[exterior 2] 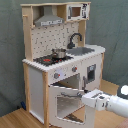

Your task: Play with the kitchen

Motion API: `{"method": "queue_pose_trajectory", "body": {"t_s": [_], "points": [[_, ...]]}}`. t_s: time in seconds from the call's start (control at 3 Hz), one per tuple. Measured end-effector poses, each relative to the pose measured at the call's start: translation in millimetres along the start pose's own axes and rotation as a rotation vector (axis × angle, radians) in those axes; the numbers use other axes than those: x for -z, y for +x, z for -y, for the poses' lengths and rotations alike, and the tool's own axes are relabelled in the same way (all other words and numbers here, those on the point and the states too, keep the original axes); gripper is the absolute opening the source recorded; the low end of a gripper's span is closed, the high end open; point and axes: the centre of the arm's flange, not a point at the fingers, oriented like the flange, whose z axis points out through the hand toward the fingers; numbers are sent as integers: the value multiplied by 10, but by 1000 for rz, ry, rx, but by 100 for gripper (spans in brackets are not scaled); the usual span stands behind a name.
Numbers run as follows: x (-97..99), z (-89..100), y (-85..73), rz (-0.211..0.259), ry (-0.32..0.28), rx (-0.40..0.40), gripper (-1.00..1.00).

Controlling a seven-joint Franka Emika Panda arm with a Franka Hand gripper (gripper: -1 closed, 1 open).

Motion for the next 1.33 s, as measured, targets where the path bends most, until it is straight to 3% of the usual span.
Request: {"method": "queue_pose_trajectory", "body": {"t_s": [1.33], "points": [[24, 440, 228, -14, 43, -386, 100]]}}
